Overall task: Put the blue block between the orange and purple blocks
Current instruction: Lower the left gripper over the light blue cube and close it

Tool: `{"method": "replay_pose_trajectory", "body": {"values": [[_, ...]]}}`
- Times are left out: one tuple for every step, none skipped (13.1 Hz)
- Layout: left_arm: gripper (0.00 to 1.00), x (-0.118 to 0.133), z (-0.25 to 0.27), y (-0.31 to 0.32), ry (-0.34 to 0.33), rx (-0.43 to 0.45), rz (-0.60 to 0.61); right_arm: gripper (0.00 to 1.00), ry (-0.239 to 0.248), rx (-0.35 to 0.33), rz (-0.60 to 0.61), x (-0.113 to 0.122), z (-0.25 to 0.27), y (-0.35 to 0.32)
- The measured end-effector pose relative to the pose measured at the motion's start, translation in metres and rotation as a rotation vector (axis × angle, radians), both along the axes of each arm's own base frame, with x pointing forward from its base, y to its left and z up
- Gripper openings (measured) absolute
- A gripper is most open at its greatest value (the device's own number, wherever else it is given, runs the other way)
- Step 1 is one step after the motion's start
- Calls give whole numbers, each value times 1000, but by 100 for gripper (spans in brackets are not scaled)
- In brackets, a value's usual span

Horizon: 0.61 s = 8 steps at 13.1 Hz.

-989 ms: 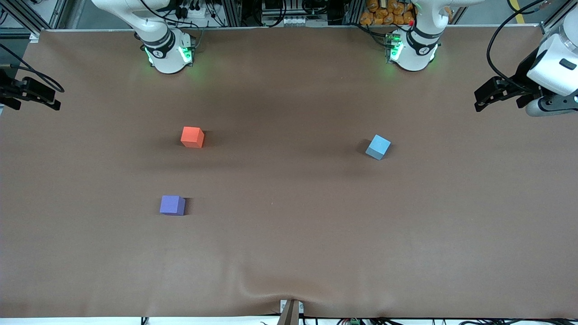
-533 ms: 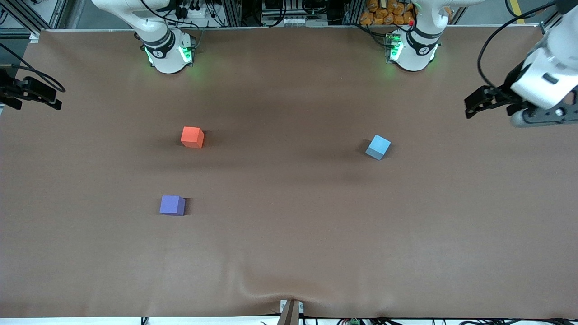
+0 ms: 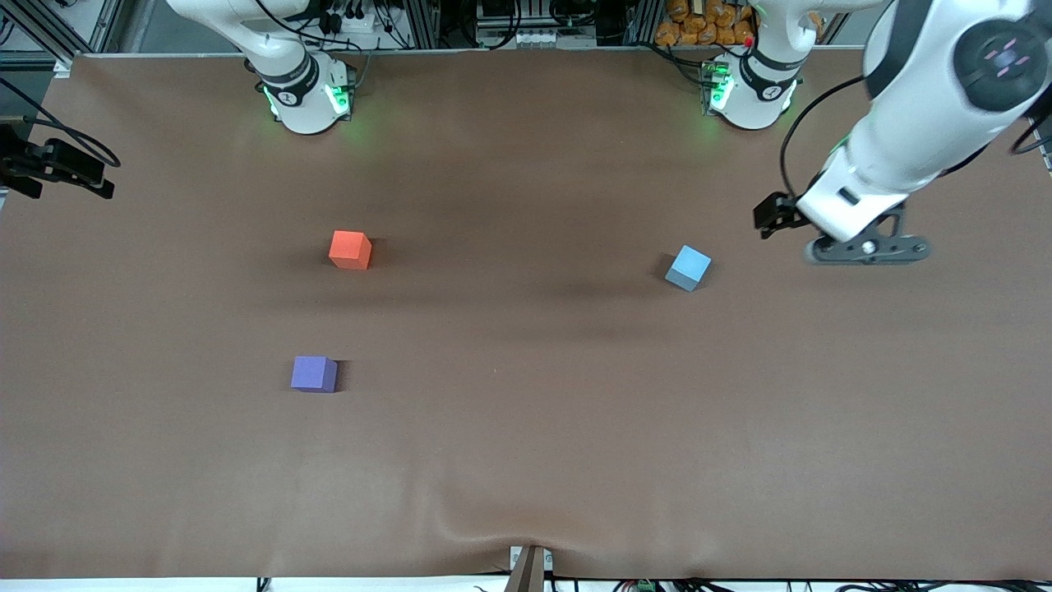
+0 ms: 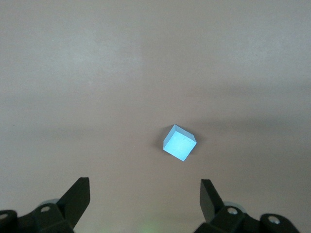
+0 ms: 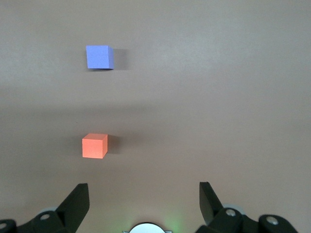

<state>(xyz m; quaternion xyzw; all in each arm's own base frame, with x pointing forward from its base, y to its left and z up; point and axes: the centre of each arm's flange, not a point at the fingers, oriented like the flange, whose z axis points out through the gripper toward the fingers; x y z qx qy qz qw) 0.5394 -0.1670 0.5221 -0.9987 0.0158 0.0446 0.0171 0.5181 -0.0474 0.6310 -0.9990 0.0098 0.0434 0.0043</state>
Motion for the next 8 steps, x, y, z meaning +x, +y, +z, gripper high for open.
{"method": "replay_pose_trajectory", "body": {"values": [[100, 0, -10, 0, 4, 1, -1, 100, 0, 0, 0, 0, 0, 0], [100, -1, -19, -1, 6, 1, -5, 100, 1, 0, 0, 0, 0, 0], [100, -4, -33, -4, 11, 1, -15, 100, 2, 0, 0, 0, 0, 0], [100, -9, -51, -11, 20, 4, -30, 100, 3, 0, 1, 0, -1, 0], [100, -17, -71, -19, 34, 7, -49, 100, 4, 0, 1, 0, -1, 0], [100, -26, -89, -26, 47, 11, -67, 100, 4, 0, 1, 0, -1, 0], [100, -34, -107, -32, 55, 13, -83, 100, 5, 0, 1, 0, -1, 0], [100, -40, -122, -35, 57, 12, -103, 100, 5, 0, 1, 0, -1, 0]]}}
